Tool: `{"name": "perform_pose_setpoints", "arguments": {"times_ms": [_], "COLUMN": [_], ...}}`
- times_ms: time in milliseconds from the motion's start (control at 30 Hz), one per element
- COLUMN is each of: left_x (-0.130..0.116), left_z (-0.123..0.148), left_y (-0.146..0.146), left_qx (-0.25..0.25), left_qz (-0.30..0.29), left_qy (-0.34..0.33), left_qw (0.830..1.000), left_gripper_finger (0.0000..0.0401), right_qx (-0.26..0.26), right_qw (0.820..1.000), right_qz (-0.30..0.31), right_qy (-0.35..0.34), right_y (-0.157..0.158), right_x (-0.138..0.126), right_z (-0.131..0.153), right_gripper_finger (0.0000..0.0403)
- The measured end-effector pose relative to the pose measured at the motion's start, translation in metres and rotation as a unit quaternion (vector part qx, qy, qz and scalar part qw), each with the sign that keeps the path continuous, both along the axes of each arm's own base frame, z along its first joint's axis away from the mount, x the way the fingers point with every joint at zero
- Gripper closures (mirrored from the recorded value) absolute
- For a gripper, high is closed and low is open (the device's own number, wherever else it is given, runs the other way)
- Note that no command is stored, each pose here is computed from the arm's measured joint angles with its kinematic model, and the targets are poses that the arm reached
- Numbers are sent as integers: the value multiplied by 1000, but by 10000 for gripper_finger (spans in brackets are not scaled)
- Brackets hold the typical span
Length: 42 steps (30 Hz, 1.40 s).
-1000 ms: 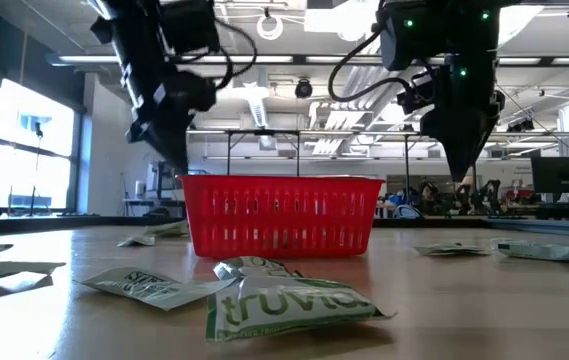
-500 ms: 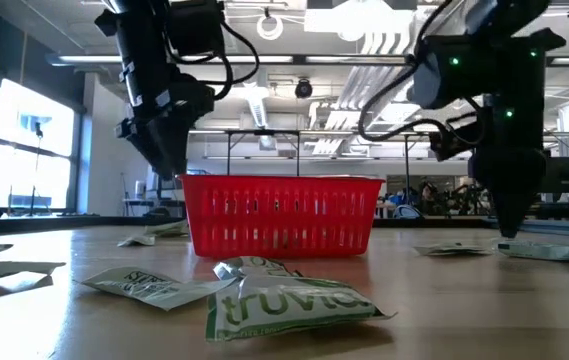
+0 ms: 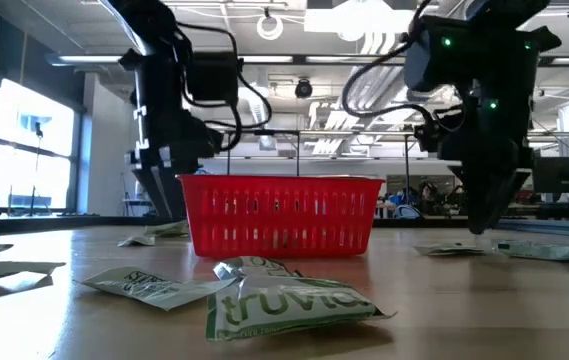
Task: Pick and place Stevia / Truvia into bins
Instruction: Put the green stevia packet into the red bin
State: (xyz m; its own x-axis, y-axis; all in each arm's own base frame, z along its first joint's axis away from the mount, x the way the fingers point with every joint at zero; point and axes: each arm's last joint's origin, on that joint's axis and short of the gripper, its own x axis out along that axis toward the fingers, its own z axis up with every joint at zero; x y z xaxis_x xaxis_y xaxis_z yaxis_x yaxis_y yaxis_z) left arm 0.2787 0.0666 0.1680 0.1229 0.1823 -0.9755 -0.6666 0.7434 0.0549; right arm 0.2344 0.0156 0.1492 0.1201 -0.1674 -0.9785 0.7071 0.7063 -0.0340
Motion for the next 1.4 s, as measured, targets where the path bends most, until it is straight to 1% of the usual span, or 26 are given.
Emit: {"name": "perform_pose_setpoints", "arguments": {"times_ms": [100,300,367,467,600,833,1033,1133,1200,1300,1400], "left_x": [0,0,0,-2,-1,1,2,2,2,2,2], "left_z": [-5,-5,-5,-5,-5,-11,-17,-18,-19,-19,-19], "left_y": [7,20,23,27,27,27,27,27,27,27,27], "left_qx": [-18,-21,-30,-47,-46,-51,-56,-62,-63,-63,-68], "left_qz": [4,-6,-3,-3,-14,-8,10,5,6,5,5], "left_qy": [2,-15,-19,-24,-27,-20,-11,-8,-6,-6,-7], "left_qw": [1000,1000,999,999,999,998,998,998,998,998,998], "left_gripper_finger": [175,244,262,280,280,259,217,193,186,199,240], "right_qx": [-1,-8,-8,-7,-7,-11,-12,-12,-12,-15,-18], "right_qw": [1000,1000,999,999,999,999,999,999,999,999,999], "right_qz": [-7,-16,-24,-34,-40,-40,-40,-40,-40,-40,-40], "right_qy": [-12,-25,-27,-26,-23,-22,-20,-20,-20,-20,-20], "right_y": [0,0,0,0,0,0,0,0,0,0,-1], "right_x": [5,12,13,12,11,11,11,11,11,11,11], "right_z": [6,16,17,17,17,17,17,17,17,17,17], "right_gripper_finger": [124,124,124,124,124,124,124,124,124,124,124]}}
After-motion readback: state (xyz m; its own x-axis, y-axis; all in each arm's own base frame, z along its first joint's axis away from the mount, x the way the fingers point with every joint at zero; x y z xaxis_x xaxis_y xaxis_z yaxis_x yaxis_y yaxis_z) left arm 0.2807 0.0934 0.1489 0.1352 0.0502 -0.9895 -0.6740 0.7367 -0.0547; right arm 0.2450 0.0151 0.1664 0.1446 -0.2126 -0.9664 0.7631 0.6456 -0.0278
